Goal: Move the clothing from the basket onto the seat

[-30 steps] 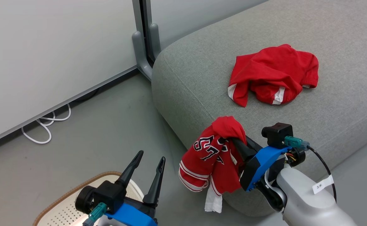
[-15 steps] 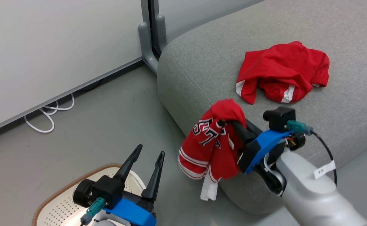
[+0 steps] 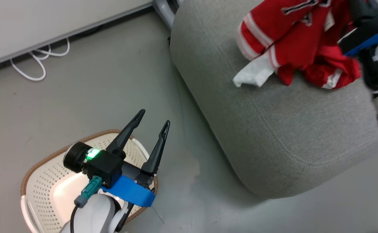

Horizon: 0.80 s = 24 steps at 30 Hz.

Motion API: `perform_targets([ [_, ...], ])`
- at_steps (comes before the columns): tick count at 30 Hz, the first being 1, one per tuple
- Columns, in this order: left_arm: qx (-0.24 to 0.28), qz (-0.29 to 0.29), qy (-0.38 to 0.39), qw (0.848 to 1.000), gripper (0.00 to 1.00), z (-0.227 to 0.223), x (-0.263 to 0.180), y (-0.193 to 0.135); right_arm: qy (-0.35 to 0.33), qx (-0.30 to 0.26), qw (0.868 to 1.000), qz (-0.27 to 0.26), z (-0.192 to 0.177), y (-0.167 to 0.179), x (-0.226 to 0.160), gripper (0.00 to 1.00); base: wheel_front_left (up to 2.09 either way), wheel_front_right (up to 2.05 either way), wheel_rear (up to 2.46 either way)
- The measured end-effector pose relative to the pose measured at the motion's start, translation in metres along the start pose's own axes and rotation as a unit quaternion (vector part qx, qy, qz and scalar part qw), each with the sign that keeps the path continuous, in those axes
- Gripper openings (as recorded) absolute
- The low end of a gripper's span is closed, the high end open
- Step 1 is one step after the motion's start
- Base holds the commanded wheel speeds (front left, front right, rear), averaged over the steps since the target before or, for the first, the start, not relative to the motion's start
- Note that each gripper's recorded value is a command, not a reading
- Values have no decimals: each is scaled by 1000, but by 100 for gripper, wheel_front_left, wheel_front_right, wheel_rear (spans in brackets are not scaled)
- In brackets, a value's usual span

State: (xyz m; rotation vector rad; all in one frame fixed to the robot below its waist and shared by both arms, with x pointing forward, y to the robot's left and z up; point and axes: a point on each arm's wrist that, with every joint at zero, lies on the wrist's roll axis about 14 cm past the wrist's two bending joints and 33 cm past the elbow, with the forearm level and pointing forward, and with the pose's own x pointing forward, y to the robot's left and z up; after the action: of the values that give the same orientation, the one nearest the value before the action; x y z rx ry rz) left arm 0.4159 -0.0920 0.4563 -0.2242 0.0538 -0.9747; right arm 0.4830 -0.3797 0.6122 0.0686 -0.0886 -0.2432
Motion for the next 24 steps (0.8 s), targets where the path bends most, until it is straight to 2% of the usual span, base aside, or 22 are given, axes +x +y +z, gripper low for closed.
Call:
perform_targets([
  [5, 0, -1, -5, 1000, 100, -11, 8, 22, -33, -10, 998, -55, 20, -43, 34, 0, 0, 0, 0],
  [7, 1, 1, -8, 1000, 100, -14, 11, 33, -34, -20, 996, -79, 14, -61, 44, 0, 0, 0, 0],
  [14, -11, 24, -1, 1000, 100, -41, 8, 66, 31, -54, 989, -135, -64, -96, 63, 0, 0, 0, 0],
  [20, -24, 47, 23, 998, 100, -72, -4, 87, 108, -62, 981, -151, -147, -97, 63, 0, 0, 0, 0],
  [24, -30, 54, 32, 998, 100, -81, -8, 91, 127, -71, 978, -148, -170, -92, 65, 0, 0, 0, 0],
])
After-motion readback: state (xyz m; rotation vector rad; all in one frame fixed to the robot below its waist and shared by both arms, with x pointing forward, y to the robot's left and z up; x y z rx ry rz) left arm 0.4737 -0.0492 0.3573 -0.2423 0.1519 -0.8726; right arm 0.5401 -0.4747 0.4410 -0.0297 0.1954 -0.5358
